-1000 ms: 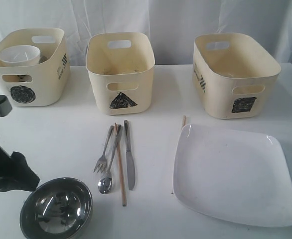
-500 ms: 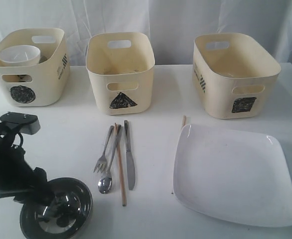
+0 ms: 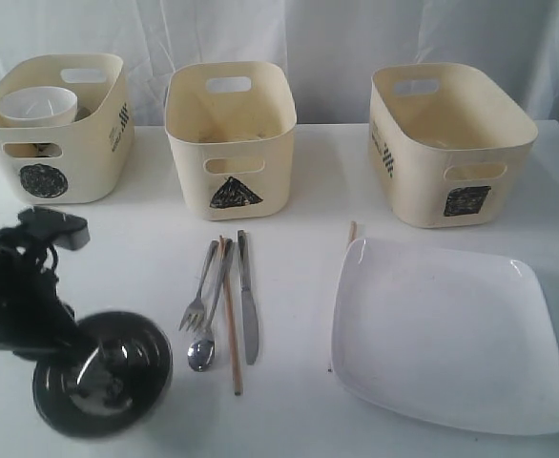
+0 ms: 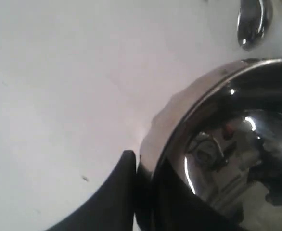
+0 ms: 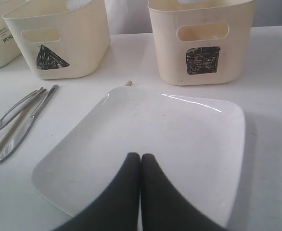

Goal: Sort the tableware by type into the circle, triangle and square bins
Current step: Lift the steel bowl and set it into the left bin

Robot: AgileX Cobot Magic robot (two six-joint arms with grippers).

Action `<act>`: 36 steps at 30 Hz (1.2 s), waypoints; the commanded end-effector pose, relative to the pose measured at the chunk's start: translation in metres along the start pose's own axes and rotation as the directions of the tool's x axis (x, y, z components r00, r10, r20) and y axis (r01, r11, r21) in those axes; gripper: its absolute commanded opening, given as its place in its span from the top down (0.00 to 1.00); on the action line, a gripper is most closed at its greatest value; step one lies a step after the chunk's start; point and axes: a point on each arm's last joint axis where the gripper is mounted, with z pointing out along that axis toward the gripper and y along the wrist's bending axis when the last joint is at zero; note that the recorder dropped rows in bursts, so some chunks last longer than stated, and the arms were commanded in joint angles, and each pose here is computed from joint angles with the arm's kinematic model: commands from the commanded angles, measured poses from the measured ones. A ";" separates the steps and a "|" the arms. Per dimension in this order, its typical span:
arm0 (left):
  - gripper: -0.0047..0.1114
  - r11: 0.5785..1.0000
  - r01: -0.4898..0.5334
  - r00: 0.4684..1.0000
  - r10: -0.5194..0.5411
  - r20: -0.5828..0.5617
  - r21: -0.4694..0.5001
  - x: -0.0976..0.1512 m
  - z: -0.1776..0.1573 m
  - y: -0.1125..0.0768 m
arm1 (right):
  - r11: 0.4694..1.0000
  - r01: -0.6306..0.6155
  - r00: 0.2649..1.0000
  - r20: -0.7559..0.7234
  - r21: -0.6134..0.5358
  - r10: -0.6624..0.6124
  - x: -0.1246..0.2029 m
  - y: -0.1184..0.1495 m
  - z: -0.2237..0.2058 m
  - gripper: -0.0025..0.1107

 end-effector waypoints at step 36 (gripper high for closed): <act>0.66 0.796 0.389 0.713 0.058 0.699 -0.463 -0.214 -0.078 0.235 | 1.000 0.010 1.000 0.014 0.007 -0.010 -0.001 0.000 0.000 0.98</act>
